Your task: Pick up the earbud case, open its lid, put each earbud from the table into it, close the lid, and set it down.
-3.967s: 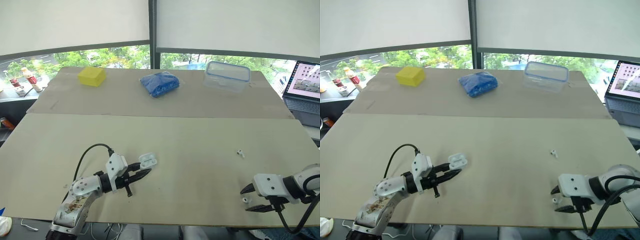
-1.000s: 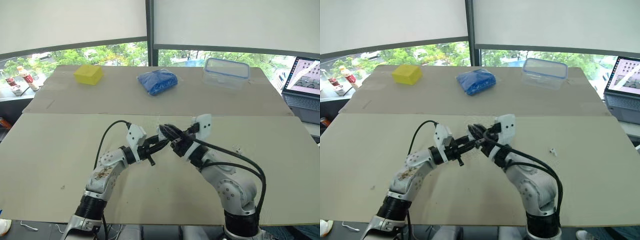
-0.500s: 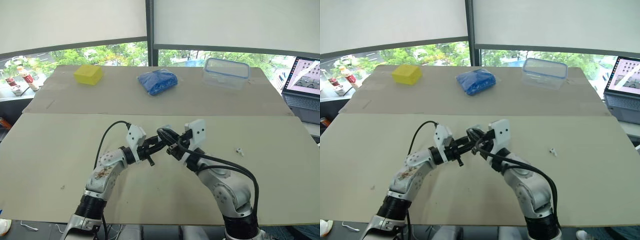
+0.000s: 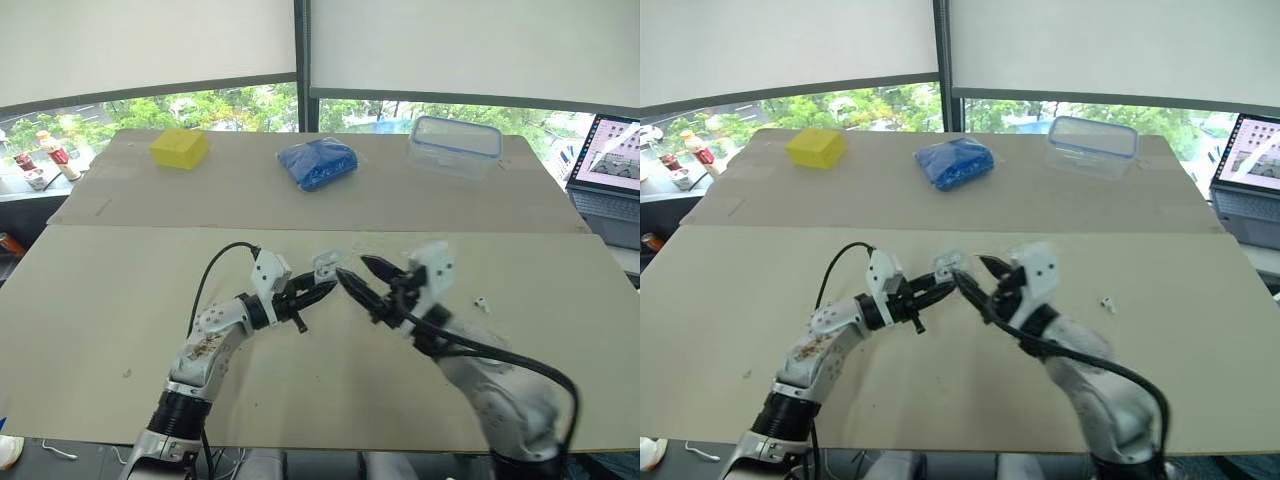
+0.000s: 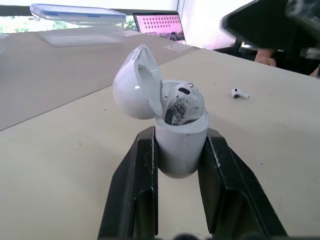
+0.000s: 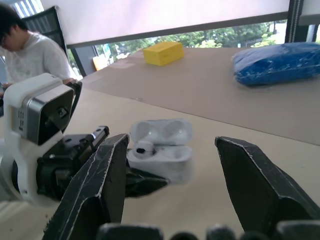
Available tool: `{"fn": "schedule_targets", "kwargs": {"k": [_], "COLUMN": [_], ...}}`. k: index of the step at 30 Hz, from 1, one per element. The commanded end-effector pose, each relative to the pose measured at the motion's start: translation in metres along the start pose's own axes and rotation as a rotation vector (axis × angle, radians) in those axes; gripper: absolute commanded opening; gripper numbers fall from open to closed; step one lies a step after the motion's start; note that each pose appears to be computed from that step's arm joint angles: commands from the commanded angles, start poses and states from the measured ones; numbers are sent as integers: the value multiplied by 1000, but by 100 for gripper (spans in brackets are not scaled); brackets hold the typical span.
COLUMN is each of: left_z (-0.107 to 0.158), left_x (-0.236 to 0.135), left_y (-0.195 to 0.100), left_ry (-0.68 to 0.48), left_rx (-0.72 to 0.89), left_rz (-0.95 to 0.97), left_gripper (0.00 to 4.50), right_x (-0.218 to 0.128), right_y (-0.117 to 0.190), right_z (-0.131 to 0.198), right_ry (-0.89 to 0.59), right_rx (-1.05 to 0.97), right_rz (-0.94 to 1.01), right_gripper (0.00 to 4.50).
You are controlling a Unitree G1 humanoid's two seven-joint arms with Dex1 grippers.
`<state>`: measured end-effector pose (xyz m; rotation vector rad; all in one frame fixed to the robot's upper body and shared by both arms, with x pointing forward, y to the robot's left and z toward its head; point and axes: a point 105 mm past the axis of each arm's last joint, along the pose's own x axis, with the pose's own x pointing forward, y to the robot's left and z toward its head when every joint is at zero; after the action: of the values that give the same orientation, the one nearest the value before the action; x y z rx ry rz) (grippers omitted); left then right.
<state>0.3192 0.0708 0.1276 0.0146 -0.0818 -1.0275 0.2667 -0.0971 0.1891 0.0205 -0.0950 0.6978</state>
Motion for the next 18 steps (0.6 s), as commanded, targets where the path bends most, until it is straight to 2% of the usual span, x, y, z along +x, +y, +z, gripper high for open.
{"fn": "schedule_targets", "kwargs": {"k": [1,4,9,13,18], "left_z": [12,12,12,9,8], "left_x": [-4,-9,-13,-15,-16], "left_y": [-1,1,1,1,0], "left_ry": [-37,-41,-57,-51,-47], "left_rx": [58,92,112,114,115], "left_rz": [3,17,31,33,35], "left_gripper": [59,59,59,59,59], "right_x": [-29,-70,-149,-195,-224], "right_y": [-15,-54,-97,-105,-104], "right_z": [17,1,-26,-49,-66], "right_ry": [-12,125,305,438,493], "right_rx": [-122,-222,-275,-273,-190], "right_rz": [-56,-222,-432,-483,-521], "right_gripper": [314,314,314,314,314]}}
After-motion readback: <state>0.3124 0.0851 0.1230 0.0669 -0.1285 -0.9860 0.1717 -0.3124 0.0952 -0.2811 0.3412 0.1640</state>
